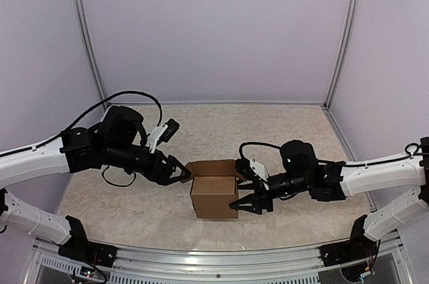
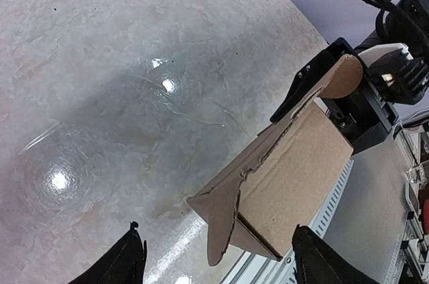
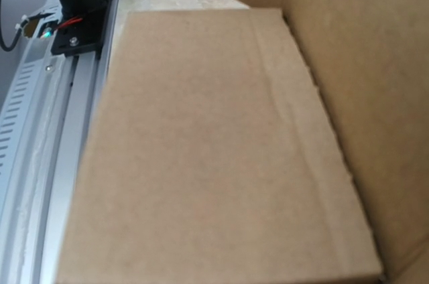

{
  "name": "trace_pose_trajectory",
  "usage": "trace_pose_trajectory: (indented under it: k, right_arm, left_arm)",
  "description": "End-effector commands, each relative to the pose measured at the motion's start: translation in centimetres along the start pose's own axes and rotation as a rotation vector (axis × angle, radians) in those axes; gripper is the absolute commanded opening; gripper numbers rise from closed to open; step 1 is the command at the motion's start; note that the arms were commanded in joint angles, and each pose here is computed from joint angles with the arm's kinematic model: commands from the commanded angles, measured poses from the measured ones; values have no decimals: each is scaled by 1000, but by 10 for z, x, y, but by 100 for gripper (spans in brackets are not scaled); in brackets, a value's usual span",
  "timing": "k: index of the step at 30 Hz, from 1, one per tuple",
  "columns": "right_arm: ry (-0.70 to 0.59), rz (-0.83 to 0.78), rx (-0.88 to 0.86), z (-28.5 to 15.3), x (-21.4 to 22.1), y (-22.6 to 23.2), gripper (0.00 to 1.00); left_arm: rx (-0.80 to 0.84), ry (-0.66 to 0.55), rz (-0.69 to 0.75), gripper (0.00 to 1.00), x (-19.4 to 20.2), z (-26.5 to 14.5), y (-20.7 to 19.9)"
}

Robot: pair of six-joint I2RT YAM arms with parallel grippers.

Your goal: Fold the paper box

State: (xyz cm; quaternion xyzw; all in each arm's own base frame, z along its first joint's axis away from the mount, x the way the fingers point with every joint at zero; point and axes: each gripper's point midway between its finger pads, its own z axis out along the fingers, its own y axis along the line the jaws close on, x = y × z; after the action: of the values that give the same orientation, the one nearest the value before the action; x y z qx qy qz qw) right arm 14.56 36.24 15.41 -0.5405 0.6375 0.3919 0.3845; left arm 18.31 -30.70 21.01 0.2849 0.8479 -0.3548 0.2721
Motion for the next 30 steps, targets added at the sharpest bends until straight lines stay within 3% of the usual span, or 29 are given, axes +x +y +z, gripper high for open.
trace_pose_trajectory:
  k: [1,7,17,30]
  right_arm:
    - [-19,13,6,2,-1,-5,40]
    - [-23,14,14,3,-1,-7,39]
    - [-17,20,12,5,1,-6,37]
    - [76,-134,119,17,23,-4,34]
  left_arm:
    - [40,11,13,68,-3,2,-11]
    - [23,29,5,44,-1,11,-7]
    - [-17,26,4,17,-6,15,-1]
    - [-20,33,10,1,-14,17,-4]
